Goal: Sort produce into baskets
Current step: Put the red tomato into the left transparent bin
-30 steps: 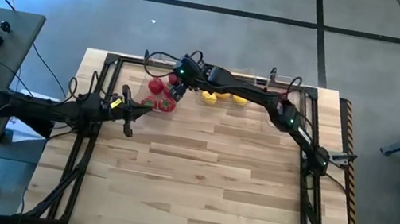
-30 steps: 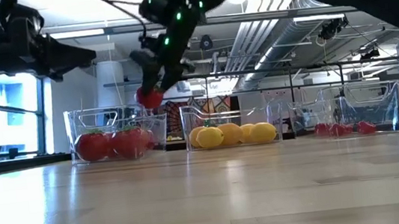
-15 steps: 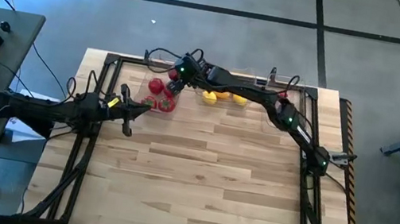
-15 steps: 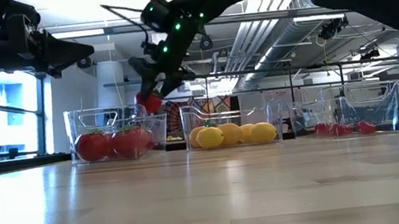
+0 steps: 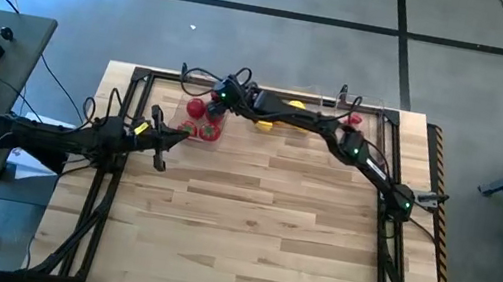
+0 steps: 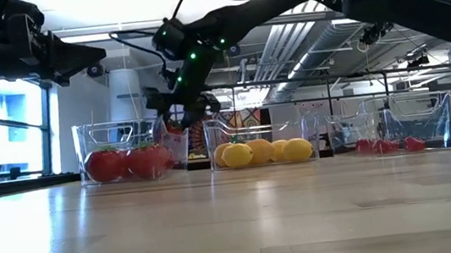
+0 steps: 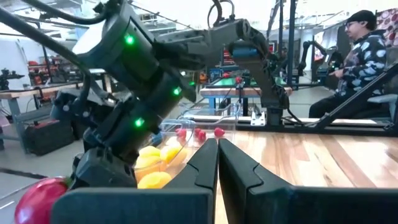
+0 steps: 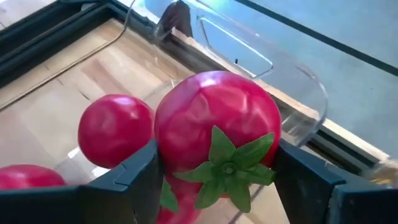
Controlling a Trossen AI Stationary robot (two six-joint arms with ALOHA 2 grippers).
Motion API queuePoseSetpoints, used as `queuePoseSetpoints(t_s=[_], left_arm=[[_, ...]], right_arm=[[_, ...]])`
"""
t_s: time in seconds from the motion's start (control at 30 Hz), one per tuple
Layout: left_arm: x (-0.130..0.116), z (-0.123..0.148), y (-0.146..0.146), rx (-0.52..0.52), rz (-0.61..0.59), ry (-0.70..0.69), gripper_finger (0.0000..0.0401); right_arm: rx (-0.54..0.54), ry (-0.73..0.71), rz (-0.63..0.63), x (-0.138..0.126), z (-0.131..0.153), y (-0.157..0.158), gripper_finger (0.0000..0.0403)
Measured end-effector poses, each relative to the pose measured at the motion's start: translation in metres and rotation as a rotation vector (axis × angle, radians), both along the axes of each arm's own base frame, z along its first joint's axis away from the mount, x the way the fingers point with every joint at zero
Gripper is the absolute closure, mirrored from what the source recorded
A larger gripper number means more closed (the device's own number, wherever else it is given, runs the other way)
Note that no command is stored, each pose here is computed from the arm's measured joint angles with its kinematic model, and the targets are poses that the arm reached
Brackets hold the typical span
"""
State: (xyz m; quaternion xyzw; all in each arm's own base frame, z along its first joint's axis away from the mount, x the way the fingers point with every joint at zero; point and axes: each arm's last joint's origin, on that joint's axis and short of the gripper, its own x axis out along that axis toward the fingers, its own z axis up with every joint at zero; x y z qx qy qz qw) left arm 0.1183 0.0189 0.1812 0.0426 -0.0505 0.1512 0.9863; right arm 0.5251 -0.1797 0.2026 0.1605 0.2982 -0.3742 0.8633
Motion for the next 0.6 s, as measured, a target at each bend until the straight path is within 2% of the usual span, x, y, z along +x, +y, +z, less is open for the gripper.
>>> queuePoseSetpoints(t_s=[0.4,0.6], left_arm=[[0.000,0.000,0.000,0.000,0.000,-0.004,0.0401],[0.000,0.000,0.000,0.000,0.000,-0.004,0.0401]], right_arm=[[0.014,-0.061,-0.037,0.011,-0.023,0.003,0.0162],[0.020,-0.083,-0.045,0.012,-0.023,0.001,0.0162]])
